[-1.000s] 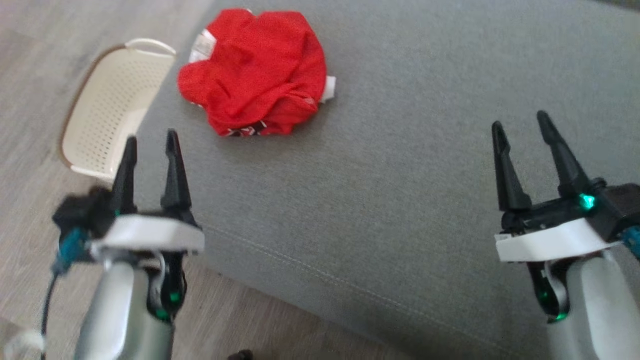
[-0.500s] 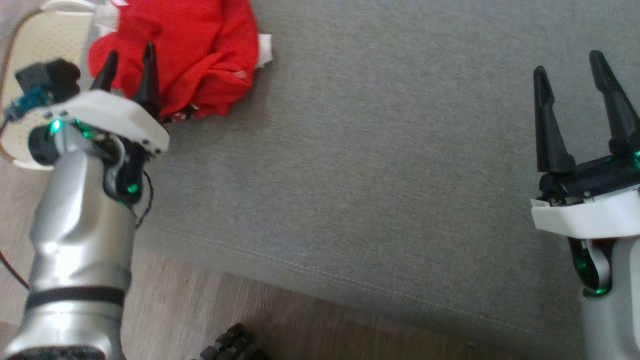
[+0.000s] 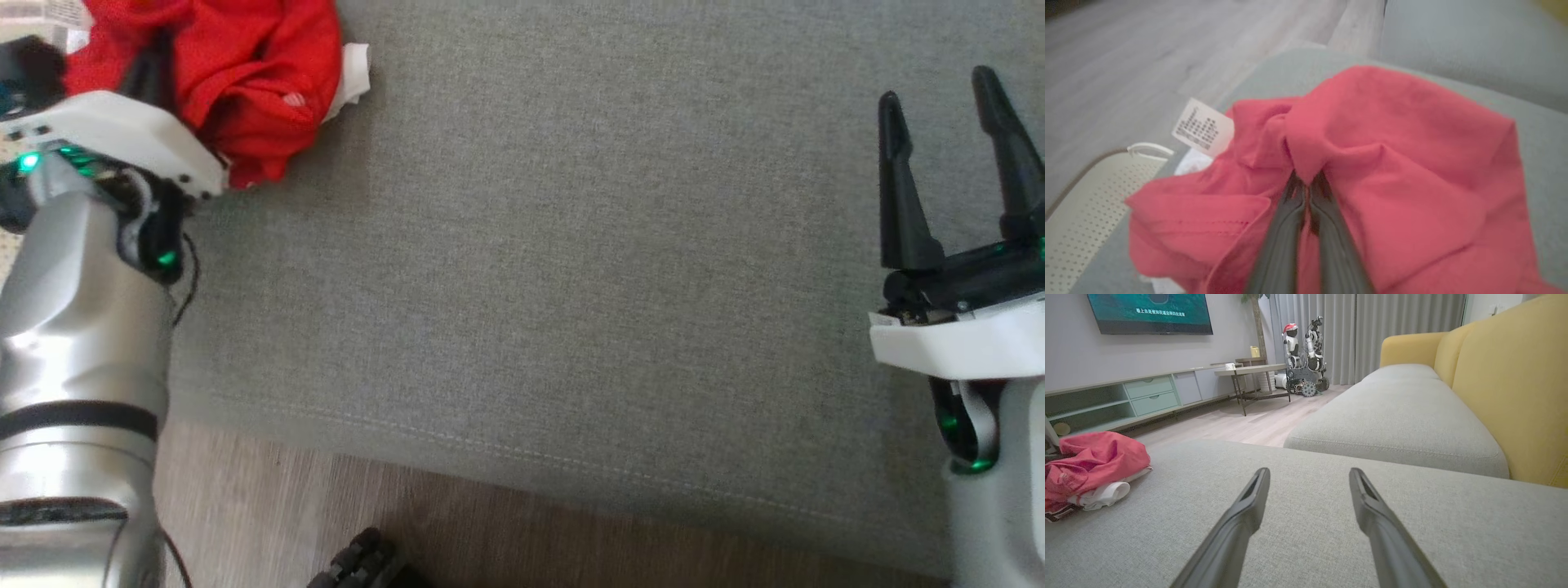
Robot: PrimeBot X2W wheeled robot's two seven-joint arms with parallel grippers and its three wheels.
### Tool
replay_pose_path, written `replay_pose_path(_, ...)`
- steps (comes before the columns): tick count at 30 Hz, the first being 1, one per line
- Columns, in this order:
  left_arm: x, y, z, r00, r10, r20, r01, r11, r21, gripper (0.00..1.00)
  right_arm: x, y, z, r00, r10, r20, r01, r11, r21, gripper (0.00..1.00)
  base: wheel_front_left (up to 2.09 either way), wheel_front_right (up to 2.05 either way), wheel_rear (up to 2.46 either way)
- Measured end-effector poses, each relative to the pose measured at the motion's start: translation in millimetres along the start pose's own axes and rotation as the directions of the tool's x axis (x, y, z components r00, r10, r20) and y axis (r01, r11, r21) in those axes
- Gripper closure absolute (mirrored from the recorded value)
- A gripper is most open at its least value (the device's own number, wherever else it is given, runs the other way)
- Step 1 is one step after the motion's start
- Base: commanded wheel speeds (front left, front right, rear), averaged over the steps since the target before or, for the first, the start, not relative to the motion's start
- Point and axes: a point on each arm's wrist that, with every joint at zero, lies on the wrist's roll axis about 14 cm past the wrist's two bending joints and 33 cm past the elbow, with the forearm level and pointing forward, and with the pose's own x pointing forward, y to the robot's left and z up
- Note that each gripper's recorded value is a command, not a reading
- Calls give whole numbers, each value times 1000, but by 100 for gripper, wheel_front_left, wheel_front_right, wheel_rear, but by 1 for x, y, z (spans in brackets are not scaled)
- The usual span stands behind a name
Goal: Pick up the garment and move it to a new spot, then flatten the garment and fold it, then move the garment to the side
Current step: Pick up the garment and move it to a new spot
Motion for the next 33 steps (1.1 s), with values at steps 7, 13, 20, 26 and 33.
replay_pose_path(7,-19,18,96,947,31,320,-21,999,-34,100,-6,6,23,999,-9,53,10,1000,-14,0,0,0,0)
replay_pose_path(13,-57,14,172,856,-3,517,18,1000,-25,100,-15,15,51,993,-19,113,21,1000,-10,0,0,0,0)
replay_pose_path(20,-96,2,217,765,-55,642,29,998,51,100,-29,20,77,984,-40,172,42,999,-11,0,0,0,0)
replay_pose_path(26,-107,-62,232,727,-223,649,75,966,247,100,-49,4,91,973,-104,207,108,994,-6,0,0,0,0)
replay_pose_path(33,-98,-170,191,726,-479,493,207,836,508,100,-75,-23,96,955,-202,219,207,978,-2,0,0,0,0)
